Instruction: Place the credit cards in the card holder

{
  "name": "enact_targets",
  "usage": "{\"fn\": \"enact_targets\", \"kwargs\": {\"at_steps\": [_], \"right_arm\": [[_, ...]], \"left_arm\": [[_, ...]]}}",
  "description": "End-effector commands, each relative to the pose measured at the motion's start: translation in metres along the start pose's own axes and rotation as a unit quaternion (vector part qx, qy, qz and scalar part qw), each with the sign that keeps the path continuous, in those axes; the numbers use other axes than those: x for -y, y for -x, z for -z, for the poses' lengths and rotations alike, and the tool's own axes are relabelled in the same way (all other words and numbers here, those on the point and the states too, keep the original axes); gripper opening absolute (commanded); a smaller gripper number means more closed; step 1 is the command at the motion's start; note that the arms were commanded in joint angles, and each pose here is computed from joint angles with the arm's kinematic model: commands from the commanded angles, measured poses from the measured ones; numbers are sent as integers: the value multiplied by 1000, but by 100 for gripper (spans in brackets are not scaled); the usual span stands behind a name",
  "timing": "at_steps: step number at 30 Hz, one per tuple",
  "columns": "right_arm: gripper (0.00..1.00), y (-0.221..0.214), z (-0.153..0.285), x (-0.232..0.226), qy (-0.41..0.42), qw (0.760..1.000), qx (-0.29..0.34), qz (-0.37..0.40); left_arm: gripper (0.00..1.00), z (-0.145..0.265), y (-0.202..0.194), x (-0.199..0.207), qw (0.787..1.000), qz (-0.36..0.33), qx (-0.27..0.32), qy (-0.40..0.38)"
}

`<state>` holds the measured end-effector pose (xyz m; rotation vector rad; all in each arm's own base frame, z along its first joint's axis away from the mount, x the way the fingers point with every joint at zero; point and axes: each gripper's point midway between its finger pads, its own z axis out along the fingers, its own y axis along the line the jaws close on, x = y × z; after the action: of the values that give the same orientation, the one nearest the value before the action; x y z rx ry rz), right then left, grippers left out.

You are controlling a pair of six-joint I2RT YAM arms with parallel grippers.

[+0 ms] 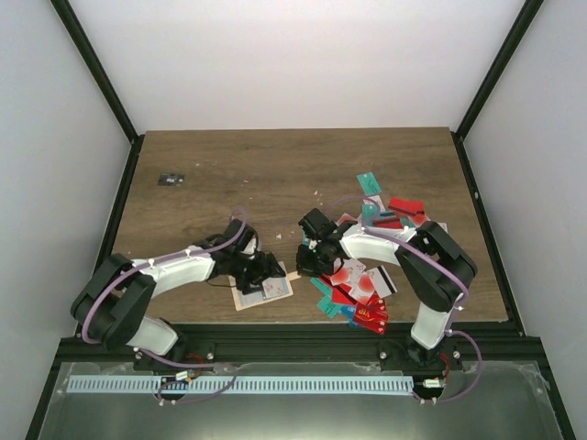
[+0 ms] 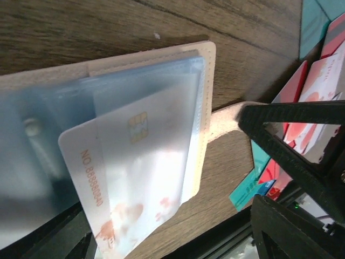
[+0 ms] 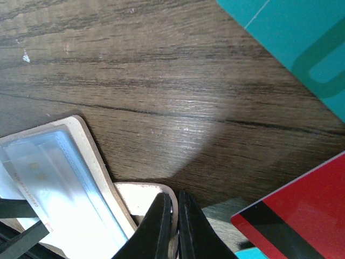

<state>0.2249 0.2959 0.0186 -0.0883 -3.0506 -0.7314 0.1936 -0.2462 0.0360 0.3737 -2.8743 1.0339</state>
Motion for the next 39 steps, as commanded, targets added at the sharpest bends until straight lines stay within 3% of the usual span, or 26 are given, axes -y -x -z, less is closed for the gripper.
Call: {"fn": "enact_targets", "kwargs": {"at_steps": [1,6,11,16,22,33,37,39], "right_arm": [[1,-11,-14,32,-55,998,-24,-25],[1,-9,-15,30,-52,998,-22,-27],[1,-3,-14,29,-48,998,-16,-33],[1,9,-7,34,-42,998,0,-44],[4,16,5,32,-18,999,16,-39],[46,24,42,8,10,998,45,48],[57,17,63,-28,91,988,45,120],[61,11,72,-47,139,978,37,152]], "left_arm": [[82,6,-18,-39,996,17,-22,88],[94,21,-17,-38,994,-9,-13,112],[98,34,-21,-39,991,-31,-16,131],[98,51,-17,-31,987,-68,1,144],[90,63,-10,-15,982,-135,21,128],[35,46,-2,1,981,-174,25,77],[15,35,3,-1,981,-174,20,80],[10,29,6,0,982,-173,17,76]]}}
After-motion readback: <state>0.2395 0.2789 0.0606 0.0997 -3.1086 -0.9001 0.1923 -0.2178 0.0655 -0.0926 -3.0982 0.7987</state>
